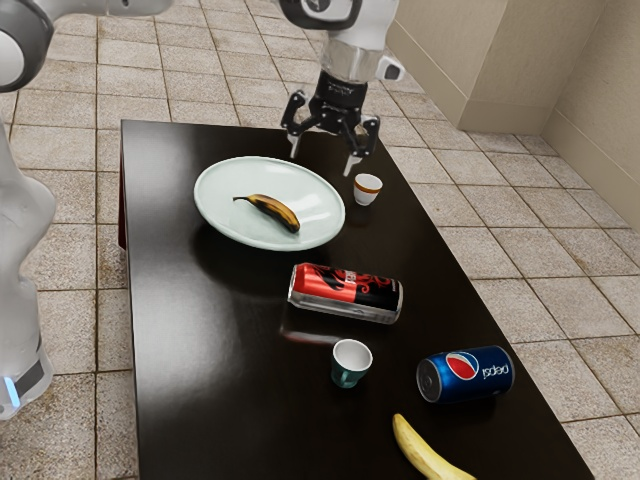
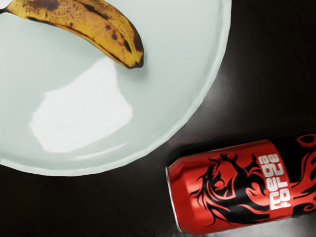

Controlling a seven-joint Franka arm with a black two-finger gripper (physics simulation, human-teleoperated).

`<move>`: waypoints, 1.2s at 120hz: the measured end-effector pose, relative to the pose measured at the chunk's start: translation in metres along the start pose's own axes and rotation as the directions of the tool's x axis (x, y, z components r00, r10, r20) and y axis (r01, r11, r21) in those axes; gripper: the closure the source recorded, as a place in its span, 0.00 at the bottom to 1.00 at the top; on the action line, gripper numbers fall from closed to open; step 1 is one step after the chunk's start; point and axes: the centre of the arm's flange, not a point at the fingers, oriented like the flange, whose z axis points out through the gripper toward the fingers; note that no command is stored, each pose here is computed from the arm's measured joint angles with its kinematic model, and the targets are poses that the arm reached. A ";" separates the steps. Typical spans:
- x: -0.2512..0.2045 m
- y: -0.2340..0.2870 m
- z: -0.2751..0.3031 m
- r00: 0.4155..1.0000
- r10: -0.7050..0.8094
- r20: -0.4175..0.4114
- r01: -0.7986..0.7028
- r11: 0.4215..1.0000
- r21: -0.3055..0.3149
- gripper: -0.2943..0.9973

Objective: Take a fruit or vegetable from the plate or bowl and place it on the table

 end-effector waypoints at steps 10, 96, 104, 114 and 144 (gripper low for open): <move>-0.001 0.000 0.001 0.987 -0.162 0.003 0.162 0.987 0.007 0.23; 0.151 -0.084 0.077 0.309 -0.951 -0.023 0.942 0.309 -0.128 0.23; 0.152 -0.080 0.085 0.280 -0.960 0.000 0.950 0.277 -0.144 0.23; 0.153 -0.079 0.106 0.242 -0.970 0.024 0.962 0.237 -0.139 0.23; 0.163 -0.070 0.142 0.172 -0.983 0.063 0.972 0.160 -0.170 0.23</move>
